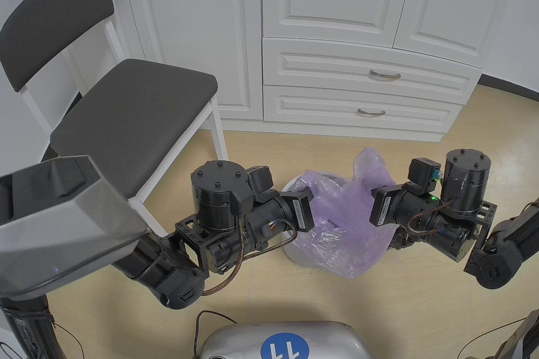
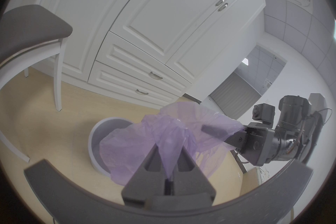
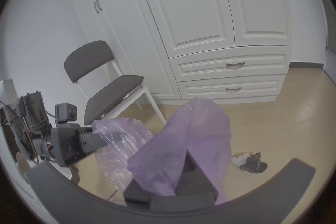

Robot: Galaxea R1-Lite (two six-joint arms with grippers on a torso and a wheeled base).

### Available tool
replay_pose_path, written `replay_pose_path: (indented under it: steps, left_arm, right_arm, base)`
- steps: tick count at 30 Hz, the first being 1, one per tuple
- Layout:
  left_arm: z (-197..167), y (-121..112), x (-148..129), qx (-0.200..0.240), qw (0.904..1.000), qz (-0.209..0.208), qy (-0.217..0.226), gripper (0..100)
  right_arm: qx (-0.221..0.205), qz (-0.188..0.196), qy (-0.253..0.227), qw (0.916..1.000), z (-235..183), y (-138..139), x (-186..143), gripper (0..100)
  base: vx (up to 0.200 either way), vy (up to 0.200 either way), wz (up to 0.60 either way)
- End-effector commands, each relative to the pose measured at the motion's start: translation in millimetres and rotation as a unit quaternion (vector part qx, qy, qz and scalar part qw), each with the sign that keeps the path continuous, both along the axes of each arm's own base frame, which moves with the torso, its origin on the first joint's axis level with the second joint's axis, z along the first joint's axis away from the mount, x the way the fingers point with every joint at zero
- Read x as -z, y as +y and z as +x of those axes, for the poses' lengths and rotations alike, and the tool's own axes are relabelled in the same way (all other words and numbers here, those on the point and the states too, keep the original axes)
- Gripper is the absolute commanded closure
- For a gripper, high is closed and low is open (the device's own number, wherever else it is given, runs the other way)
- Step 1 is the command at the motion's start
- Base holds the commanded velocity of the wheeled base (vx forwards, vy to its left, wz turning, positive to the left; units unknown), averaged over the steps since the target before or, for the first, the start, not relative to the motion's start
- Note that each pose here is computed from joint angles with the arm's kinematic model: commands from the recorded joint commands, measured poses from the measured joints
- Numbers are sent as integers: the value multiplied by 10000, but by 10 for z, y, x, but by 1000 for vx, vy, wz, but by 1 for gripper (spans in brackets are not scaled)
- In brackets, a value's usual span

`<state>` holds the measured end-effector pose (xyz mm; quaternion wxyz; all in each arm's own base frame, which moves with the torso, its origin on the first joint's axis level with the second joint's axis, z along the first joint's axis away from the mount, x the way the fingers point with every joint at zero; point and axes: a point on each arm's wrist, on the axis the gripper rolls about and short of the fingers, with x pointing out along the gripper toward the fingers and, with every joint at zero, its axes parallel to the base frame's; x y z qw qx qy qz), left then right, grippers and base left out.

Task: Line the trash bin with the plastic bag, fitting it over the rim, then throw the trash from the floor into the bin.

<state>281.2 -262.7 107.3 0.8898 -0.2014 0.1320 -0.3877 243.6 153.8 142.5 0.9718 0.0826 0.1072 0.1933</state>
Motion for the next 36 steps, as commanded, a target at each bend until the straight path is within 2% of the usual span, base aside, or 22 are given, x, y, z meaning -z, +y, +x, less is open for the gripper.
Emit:
replay_pose_path:
  steps: [1,5,12,15,19,25,30,36]
  left_arm:
    - [223,-23,204,-248,9996,-3,143,100]
    - [278,-28,212,-293,9994,-87,175,100]
    - [501,-89,486,-552,9978,-86,353,100]
    - [496,-103,502,-546,9975,-139,430,100]
    - [470,-106,473,-523,9976,-149,419,100]
    - [510,-171,460,-414,9982,-234,370,100]
    - [705,-336,581,-385,9978,-402,347,100]
    - [892,-490,753,-110,9983,-348,465,100]
  right_arm:
    - [88,-103,398,9991,214,91,405,100]
    - [136,-84,400,9991,266,69,436,100]
    - [445,35,607,9972,477,-19,579,100]
    - [486,28,655,9967,491,-77,577,100]
    - [475,13,659,9967,471,-108,557,100]
    - [467,-251,1094,9926,419,-148,613,100]
    - [441,-280,1322,9898,454,-250,663,100]
    - [487,-340,1368,9888,493,-389,688,100]
  base:
    - [0,0,0]
    - [0,0,0]
    - [0,0,0]
    - [0,0,0]
    - [0,0,0]
    - [0,0,0]
    - [0,0,0]
    - [0,0,0]
